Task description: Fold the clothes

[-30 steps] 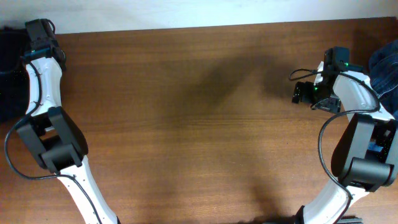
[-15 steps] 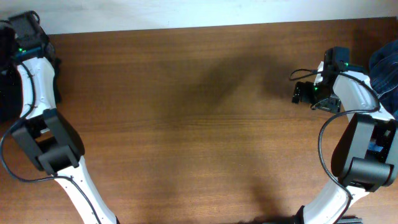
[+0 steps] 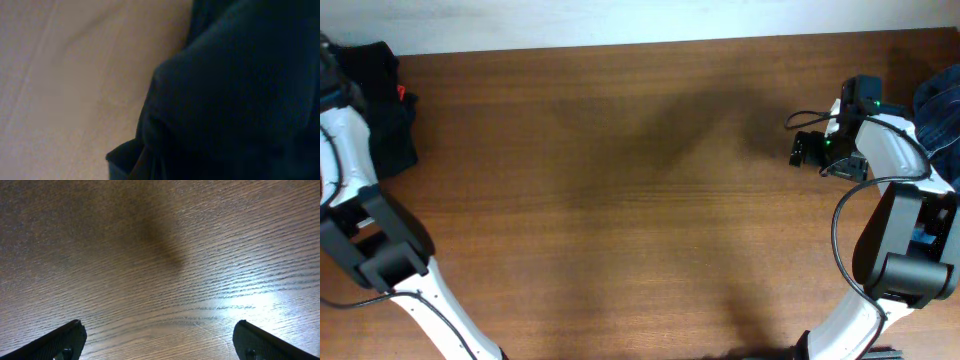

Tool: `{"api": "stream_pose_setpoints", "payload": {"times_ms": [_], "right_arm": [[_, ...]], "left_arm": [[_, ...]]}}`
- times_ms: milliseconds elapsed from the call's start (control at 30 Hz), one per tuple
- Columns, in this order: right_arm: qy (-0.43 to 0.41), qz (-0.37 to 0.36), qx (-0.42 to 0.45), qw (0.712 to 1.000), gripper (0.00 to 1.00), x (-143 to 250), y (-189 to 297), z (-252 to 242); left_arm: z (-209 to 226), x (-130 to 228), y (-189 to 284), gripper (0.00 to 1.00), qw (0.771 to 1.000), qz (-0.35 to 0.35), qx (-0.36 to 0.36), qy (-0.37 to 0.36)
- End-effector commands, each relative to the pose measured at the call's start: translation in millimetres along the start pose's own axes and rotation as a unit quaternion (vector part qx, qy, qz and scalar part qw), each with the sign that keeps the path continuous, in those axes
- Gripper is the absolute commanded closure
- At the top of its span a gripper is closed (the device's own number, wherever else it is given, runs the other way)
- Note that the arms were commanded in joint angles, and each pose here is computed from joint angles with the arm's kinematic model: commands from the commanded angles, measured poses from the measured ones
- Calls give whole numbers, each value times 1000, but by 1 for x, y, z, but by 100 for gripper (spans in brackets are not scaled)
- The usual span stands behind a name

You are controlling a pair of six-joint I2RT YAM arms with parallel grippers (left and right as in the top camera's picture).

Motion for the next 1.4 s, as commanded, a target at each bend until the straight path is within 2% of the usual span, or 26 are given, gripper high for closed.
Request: {"api": "stream_pose_setpoints", "payload": {"times_ms": [0,33,67,133,167,333,367,567,733,900,1133,1367], "right_arm": [[-5,-15,-6,1000,1,-4,10,0],[-5,-15,-6,1000,1,-4,10,0],[-5,-15,-6,1000,1,-4,10,0],[-5,-15,-6,1000,1,-4,10,0],[-5,-15,-6,1000,1,-4,10,0],[-5,-15,-6,1000,1,-4,10,0],[-5,-15,-6,1000,1,-4,10,0],[-5,-15,-6,1000,1,-4,10,0],[-5,-15,-6,1000,1,-4,10,0],[-5,-15,-6,1000,1,-4,10,0],[-5,-15,-6,1000,1,-4,10,0],[-5,-15,-6,1000,1,-4,10,0]], "left_arm": [[16,14,-15,100,1000,0,5,17],[19,18,-18,99,1000,1,8,24],[21,21,-21,92,1000,-2,17,25],[23,24,-24,52,999,-3,23,27],[24,26,-25,39,999,-2,22,28],[28,22,-23,7,999,-5,16,46],[30,19,-20,4,998,-6,10,64],[55,-19,26,1,985,-41,13,166],[54,-40,69,1,974,-85,134,161],[26,-15,75,1,961,16,205,185],[3,28,89,0,923,180,252,227],[-9,36,81,1,916,195,267,229]]}}
Point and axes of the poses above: each gripper's point midway between its finger pads, its own y axis back along the fingers, its own z axis along the line the jaws close on, x = y × z, the point moved 9 cm from there along y, back along the fingers, and after that the axes turned 9 degrees about -y, right-handed, at the moved point
